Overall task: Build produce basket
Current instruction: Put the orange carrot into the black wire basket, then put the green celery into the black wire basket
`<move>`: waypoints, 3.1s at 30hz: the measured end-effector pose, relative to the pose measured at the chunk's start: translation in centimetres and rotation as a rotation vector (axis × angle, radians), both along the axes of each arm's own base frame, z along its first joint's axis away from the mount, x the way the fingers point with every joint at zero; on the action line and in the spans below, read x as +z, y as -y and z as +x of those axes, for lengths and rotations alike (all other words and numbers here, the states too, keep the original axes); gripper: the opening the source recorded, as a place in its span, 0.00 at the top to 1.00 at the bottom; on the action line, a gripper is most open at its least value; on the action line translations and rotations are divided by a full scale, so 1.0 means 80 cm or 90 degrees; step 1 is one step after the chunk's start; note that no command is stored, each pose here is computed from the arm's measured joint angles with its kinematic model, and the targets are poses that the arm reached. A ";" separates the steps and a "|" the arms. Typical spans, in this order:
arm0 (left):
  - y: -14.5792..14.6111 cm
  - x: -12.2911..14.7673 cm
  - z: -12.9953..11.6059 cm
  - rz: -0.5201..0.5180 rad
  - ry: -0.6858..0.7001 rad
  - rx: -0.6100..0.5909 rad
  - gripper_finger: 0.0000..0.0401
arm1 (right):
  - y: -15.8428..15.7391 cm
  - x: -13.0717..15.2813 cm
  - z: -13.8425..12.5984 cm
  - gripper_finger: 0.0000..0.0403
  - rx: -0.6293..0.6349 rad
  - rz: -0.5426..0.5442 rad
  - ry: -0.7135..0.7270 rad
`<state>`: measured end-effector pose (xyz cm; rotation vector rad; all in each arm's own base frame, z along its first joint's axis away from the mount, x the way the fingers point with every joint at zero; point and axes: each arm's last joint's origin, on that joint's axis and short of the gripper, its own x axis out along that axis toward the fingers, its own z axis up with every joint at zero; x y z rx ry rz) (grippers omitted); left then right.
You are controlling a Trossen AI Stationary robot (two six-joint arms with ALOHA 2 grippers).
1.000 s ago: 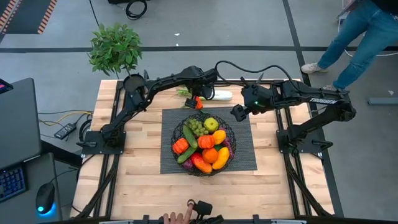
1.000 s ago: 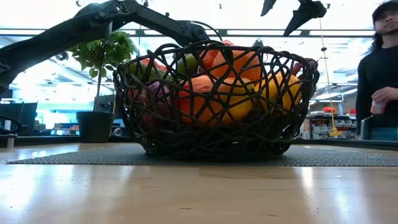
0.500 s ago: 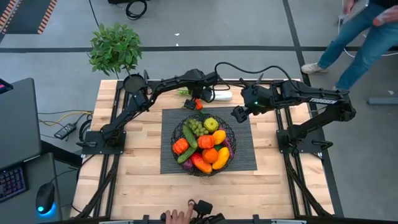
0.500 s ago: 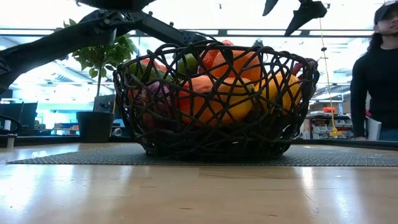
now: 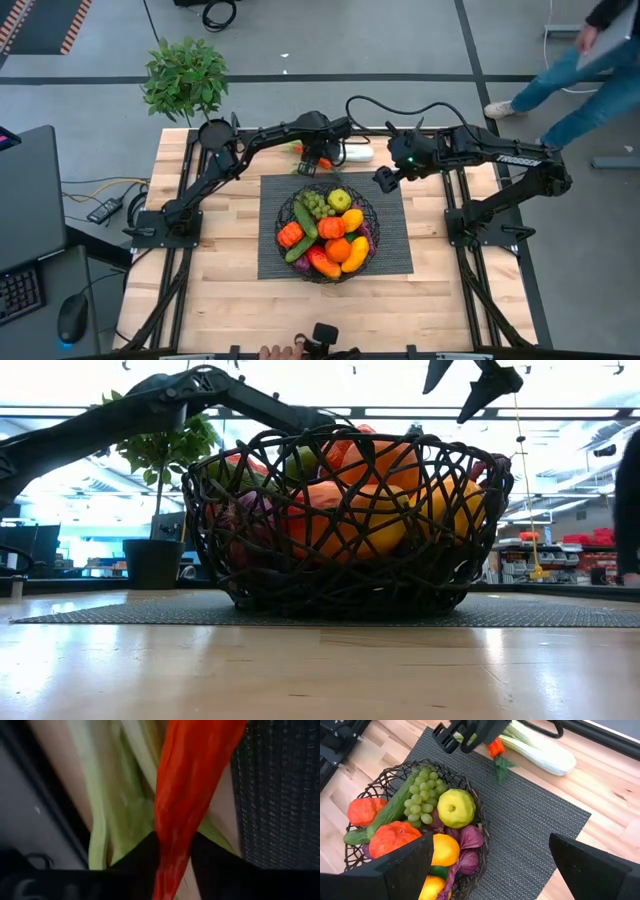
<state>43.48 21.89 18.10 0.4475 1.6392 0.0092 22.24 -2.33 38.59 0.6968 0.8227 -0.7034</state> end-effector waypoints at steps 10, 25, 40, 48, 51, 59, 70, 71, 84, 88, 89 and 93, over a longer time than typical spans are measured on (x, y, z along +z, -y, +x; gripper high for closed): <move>0.015 0.070 -0.015 0.017 0.070 0.180 0.86 | 0.013 0.002 -0.006 0.05 -0.012 -0.018 -0.007; 0.120 0.175 -0.041 -0.108 0.189 0.364 0.82 | 0.011 0.004 -0.024 0.13 -0.032 -0.050 -0.048; 0.247 0.201 -0.020 -0.182 0.290 0.376 0.73 | -0.015 0.004 -0.019 0.13 0.040 -0.017 -0.026; 0.280 0.201 -0.019 -0.194 0.290 0.352 0.44 | -0.036 0.002 -0.023 0.13 0.056 -0.010 -0.040; 0.275 0.203 -0.020 -0.192 0.291 0.355 0.35 | -0.048 0.000 -0.027 0.13 0.066 0.002 -0.058; 0.256 0.228 -0.044 -0.183 0.300 0.404 0.27 | -0.058 0.003 -0.028 0.13 0.011 -0.110 -0.032; 0.241 0.322 -0.089 -0.273 0.555 0.447 0.41 | -0.059 0.005 -0.009 0.13 -0.051 -0.119 0.078; 0.239 0.331 -0.090 -0.293 0.589 0.447 0.43 | -0.059 0.005 -0.007 0.13 -0.058 -0.117 0.089; 0.197 0.355 -0.091 -0.373 0.683 0.352 0.62 | 0.001 -0.003 0.004 0.13 -0.091 -0.047 0.083; 0.156 0.358 -0.105 -0.398 0.682 0.329 0.65 | 0.040 -0.005 0.009 0.13 -0.094 -0.039 0.077; 0.145 0.359 -0.109 -0.403 0.686 0.320 0.65 | 0.051 -0.008 0.010 0.13 -0.094 -0.038 0.068; 0.110 0.359 -0.121 -0.422 0.689 0.294 0.66 | 0.093 -0.025 0.022 0.13 -0.074 -0.018 0.034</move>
